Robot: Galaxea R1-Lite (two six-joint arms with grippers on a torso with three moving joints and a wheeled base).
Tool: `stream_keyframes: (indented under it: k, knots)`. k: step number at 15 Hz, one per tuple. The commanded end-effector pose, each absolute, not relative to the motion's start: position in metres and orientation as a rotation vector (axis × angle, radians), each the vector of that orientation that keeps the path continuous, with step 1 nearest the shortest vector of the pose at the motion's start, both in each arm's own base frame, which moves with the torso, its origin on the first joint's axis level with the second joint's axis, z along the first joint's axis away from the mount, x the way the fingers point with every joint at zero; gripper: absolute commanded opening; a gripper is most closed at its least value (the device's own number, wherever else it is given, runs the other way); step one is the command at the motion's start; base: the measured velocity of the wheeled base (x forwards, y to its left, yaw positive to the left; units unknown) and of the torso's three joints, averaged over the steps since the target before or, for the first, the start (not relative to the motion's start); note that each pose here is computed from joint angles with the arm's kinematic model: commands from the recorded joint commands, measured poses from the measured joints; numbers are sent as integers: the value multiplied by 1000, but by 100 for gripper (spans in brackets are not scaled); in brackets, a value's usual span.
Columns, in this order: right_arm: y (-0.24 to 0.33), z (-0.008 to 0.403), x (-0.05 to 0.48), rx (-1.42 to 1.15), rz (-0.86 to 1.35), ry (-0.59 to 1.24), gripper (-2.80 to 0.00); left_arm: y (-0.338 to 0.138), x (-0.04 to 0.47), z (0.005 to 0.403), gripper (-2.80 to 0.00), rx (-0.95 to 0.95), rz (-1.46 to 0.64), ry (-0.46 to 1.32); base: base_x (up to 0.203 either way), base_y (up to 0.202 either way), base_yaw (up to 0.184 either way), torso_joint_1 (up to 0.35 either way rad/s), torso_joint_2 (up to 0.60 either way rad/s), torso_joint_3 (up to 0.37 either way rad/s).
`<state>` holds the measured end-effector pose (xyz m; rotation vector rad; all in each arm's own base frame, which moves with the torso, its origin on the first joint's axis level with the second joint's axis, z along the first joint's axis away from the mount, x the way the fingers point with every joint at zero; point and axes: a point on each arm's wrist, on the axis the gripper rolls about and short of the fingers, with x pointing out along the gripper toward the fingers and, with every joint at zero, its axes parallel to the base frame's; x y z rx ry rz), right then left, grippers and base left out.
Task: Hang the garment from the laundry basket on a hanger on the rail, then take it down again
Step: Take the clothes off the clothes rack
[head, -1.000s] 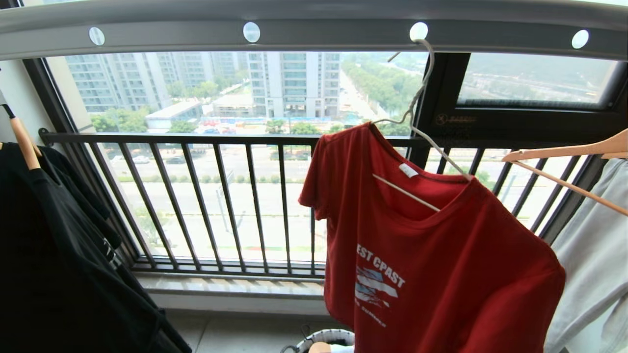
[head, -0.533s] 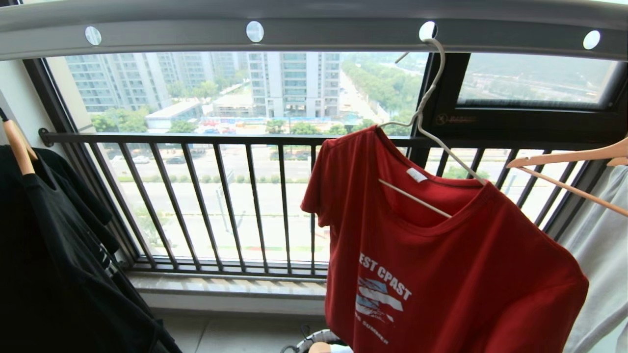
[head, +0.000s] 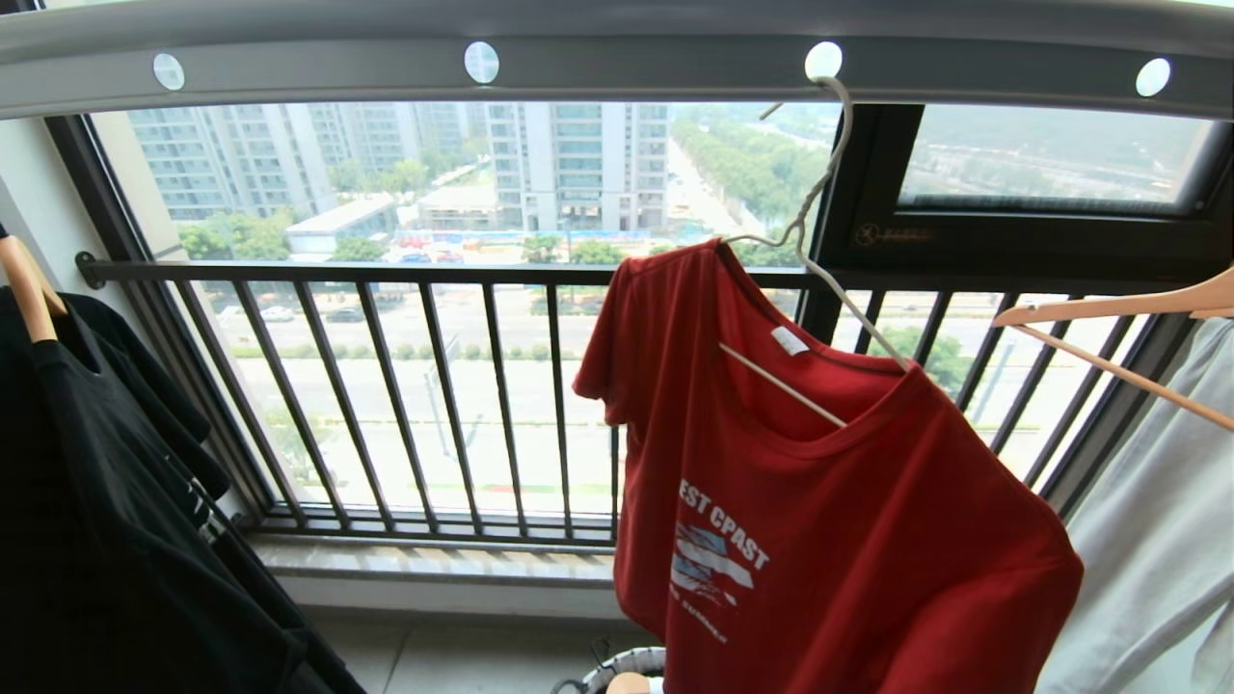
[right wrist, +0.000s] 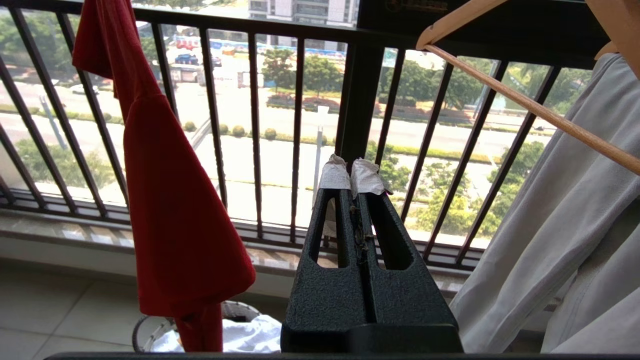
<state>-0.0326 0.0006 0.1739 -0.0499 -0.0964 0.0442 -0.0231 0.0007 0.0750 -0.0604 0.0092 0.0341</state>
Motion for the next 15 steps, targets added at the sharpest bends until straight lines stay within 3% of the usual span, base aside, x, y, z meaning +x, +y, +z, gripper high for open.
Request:
stream_keyframes:
  k: [1, 9, 15]
  knots:
    - [1, 222, -11, -50, 57, -43, -280, 1, -23, 75, -280, -61, 34, 10, 0, 0, 0, 0, 0, 0]
    - [9, 337, 70, -24, 306, 171, -280, 1, -23, 75, -280, -61, 36, 11, 0, 0, 0, 0, 0, 0]
    - [40, 362, 146, -36, 559, 305, -280, 1, -23, 75, -280, -61, 34, 11, 0, 0, 0, 0, 0, 0]
